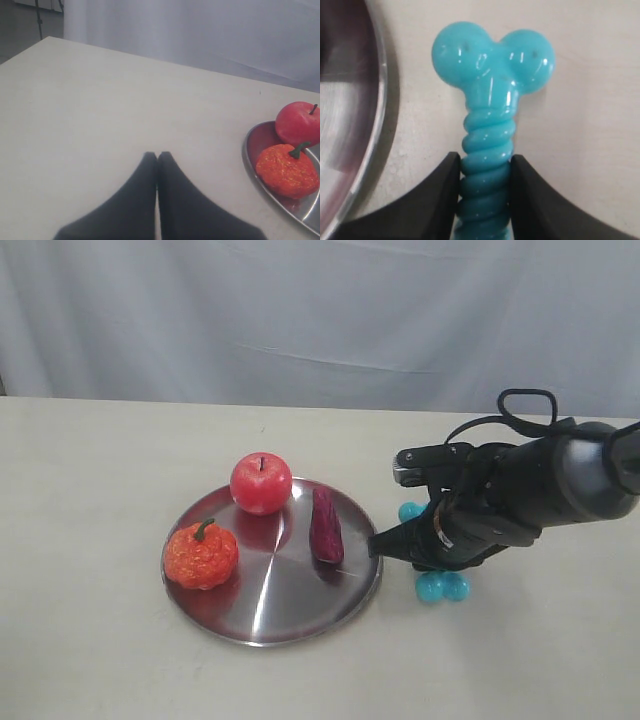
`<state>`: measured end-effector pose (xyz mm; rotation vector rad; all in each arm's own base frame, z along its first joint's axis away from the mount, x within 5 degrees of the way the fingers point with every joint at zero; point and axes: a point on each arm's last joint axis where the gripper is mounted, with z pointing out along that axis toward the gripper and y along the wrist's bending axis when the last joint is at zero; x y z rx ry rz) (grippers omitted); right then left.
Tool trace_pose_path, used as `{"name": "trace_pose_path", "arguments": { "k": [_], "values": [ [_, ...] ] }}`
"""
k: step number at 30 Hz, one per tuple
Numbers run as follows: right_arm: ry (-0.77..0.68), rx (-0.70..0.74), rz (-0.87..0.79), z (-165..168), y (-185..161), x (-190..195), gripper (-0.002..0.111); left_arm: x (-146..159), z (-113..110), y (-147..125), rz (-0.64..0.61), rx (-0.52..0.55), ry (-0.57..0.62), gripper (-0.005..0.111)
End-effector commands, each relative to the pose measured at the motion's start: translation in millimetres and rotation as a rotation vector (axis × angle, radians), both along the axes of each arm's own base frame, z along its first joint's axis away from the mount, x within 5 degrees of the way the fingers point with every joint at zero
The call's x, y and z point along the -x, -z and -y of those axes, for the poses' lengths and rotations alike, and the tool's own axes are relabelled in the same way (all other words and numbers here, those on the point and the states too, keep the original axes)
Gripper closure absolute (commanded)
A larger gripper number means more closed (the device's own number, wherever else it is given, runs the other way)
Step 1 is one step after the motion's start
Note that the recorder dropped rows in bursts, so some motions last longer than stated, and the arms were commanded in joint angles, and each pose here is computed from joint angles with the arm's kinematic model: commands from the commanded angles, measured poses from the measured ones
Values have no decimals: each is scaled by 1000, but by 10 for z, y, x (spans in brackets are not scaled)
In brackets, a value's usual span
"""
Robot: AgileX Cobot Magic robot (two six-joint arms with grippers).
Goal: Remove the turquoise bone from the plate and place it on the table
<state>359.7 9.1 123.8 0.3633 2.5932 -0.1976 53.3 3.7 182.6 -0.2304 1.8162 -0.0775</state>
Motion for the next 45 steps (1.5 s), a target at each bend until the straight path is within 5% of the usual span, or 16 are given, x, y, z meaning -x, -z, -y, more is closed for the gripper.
{"name": "trace_pose_path", "arguments": {
  "k": [1, 7, 15, 20, 30, 39, 45],
  "values": [
    [25, 14, -9, 47, -6, 10, 94, -1, -4, 3, 4, -5, -6, 107],
    [24, 13, -7, 45, -6, 8, 34, -1, -4, 3, 4, -5, -6, 107],
    [73, 26, 4, 67, -150, 49, 31, -1, -4, 3, 4, -5, -6, 107],
    [112, 30, 75, 93, -604, 161, 31, -1, -4, 3, 4, -5, -6, 107],
    [21, 50, 256, -187, -1824, 896, 53, -1, -4, 3, 4, -5, -6, 107],
    [-105, 38, 283, -472, -2314, 1711, 109, -1, -4, 3, 4, -5, -6, 107],
    [-218, -24, 350, -593, -2457, 1960, 109, -1, -4, 3, 4, -5, -6, 107]
  ]
}}
